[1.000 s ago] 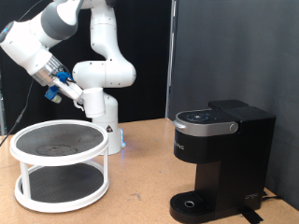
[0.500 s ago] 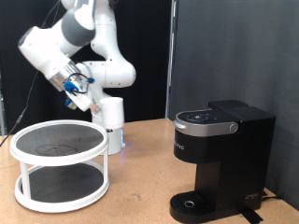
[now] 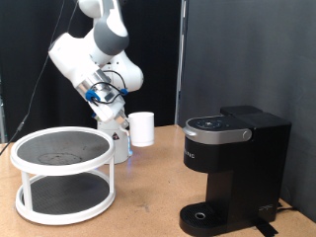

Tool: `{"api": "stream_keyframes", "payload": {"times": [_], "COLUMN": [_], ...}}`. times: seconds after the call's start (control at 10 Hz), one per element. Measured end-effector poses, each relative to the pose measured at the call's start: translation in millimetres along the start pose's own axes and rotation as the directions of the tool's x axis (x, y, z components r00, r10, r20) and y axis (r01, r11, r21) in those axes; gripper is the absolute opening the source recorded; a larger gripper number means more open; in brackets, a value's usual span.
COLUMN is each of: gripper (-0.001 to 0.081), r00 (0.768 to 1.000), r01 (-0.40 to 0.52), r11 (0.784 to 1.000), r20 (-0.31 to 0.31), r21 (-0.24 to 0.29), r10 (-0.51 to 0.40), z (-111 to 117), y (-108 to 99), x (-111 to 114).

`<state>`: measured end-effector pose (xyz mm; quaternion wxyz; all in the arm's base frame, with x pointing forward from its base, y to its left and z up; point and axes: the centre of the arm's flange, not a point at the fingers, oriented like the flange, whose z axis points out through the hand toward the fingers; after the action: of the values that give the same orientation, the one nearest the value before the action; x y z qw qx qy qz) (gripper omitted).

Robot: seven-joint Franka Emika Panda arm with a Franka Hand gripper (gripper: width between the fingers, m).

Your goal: Make a cup of coffee with the keurig machine

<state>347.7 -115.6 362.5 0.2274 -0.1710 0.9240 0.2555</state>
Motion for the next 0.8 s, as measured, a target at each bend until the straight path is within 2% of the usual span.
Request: {"api": "stream_keyframes", "payload": {"times": [0.2,0.5,0.8], "gripper": [0.0003,0.0003,0.0003], "r00": [0.999,0.999,0.993], "r01": [0.027,0.005,-0.045], "r11": [1.0,1.0,0.999], "r20": [-0.018,-0.033,-0.109], "r21": [-0.008,-0.014,-0.011], "r10": [-0.027,-0.005,0.044], "z": [7,12,41], "y": [3,1,-12], "x": [-3,0,8]}}
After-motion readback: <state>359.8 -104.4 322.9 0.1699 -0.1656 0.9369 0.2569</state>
